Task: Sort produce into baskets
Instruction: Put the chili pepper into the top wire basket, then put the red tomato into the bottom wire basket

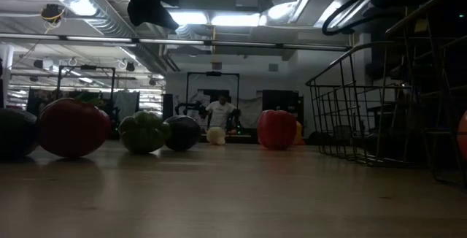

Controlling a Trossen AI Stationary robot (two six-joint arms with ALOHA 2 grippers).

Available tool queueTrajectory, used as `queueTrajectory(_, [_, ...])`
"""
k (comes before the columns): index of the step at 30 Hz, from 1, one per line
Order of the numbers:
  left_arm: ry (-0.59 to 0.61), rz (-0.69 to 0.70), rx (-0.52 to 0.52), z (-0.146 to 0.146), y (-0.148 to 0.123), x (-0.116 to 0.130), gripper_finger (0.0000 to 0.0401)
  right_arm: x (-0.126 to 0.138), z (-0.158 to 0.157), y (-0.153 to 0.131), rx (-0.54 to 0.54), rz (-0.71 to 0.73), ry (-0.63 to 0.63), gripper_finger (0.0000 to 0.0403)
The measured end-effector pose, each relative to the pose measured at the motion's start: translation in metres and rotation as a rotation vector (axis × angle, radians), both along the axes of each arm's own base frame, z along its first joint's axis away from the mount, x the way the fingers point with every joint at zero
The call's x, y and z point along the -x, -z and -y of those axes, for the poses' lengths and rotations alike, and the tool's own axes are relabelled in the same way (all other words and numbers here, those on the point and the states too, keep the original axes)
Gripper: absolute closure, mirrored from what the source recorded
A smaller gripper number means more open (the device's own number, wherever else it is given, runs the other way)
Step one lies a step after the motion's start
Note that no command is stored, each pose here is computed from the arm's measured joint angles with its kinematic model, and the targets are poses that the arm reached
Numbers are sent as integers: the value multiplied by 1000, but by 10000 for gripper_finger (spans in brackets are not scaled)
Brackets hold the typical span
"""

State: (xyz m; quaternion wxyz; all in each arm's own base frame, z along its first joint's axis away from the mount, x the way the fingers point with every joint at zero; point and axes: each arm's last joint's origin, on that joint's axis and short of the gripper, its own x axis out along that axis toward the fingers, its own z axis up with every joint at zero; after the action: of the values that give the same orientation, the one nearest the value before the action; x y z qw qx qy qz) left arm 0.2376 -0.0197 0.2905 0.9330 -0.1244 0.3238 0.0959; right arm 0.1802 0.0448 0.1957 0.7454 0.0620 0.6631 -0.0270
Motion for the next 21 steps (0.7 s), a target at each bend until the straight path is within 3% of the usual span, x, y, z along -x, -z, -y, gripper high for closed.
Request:
queueTrajectory(6, [-1, 0, 0, 0, 0, 0, 125, 1, 0, 0, -17, -9, -2, 158])
queueTrajectory(13, [-1, 0, 0, 0, 0, 0, 125, 5, -3, 0, -113, -77, -13, 165])
queueTrajectory(21, [-1, 0, 0, 0, 0, 0, 125, 6, -2, 0, -102, -78, -12, 166])
